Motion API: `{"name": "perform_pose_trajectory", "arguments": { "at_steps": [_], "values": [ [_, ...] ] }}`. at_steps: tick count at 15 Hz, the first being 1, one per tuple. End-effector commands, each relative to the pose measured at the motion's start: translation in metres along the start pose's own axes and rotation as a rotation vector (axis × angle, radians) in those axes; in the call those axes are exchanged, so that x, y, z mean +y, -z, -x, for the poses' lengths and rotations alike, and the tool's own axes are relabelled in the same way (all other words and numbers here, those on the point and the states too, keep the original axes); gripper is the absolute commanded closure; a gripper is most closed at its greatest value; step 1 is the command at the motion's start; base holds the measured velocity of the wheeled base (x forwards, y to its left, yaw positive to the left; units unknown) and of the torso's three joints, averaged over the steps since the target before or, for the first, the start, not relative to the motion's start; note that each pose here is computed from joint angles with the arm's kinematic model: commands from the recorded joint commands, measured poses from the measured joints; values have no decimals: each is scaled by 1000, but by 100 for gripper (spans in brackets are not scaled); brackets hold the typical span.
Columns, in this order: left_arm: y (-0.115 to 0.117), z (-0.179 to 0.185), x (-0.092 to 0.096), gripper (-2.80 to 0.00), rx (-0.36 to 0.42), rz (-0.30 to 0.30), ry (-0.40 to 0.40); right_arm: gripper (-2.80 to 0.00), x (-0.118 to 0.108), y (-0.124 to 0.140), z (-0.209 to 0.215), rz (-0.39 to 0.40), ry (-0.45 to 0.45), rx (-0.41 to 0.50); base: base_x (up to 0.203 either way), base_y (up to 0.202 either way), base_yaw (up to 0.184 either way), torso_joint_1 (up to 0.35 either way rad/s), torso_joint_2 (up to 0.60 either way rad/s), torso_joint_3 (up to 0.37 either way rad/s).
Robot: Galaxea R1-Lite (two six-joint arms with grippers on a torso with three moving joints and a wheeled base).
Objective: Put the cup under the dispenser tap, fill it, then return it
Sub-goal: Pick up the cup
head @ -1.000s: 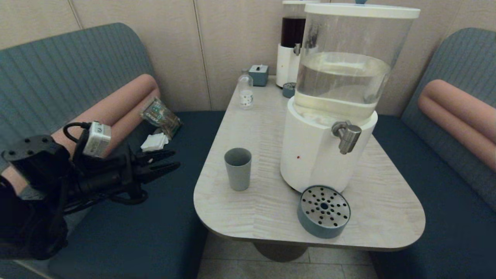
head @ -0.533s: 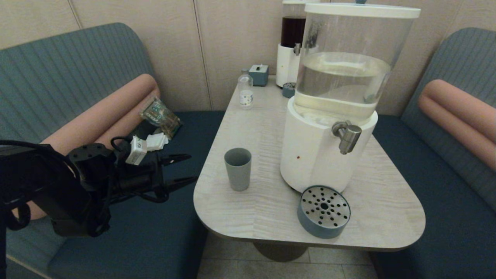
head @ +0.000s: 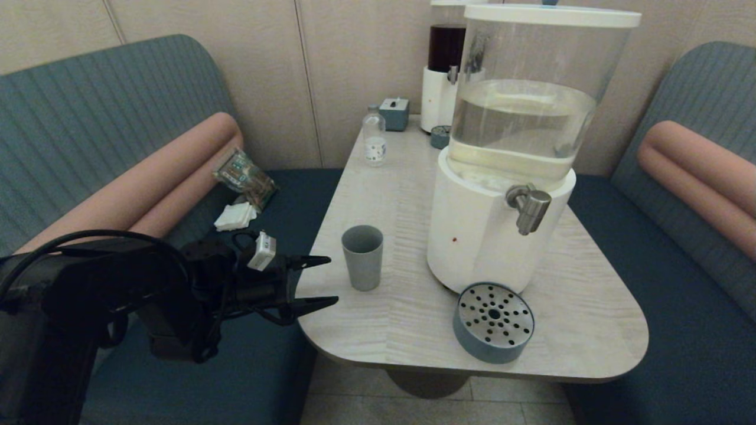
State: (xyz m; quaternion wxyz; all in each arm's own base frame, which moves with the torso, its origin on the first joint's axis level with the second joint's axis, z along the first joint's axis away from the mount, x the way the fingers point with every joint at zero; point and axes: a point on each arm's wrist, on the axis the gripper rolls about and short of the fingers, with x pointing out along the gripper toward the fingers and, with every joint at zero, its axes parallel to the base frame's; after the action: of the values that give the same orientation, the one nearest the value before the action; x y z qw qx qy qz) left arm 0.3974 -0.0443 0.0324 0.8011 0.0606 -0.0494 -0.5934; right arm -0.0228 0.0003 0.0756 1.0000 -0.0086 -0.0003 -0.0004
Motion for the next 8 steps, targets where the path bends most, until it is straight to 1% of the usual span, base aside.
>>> {"name": "perform_pose_trajectory", "arguments": {
  "at_steps": [1,4,6,8],
  "values": [
    [8,-11,2,-280,-8,-7,25,0,0,1,0,1,-1,2,0,0,0,0,0,0],
    [4,-23,9,-280,-26,-20,35,0,0,0,0,0,-1,1,0,0,0,0,0,0],
    [-3,-33,17,-280,-47,-39,17,0,0,0,0,0,-1,2,0,0,0,0,0,0],
    [-5,-41,23,-280,-61,-30,-3,0,0,0,0,1,-1,1,0,0,0,0,0,0]
  ]
}}
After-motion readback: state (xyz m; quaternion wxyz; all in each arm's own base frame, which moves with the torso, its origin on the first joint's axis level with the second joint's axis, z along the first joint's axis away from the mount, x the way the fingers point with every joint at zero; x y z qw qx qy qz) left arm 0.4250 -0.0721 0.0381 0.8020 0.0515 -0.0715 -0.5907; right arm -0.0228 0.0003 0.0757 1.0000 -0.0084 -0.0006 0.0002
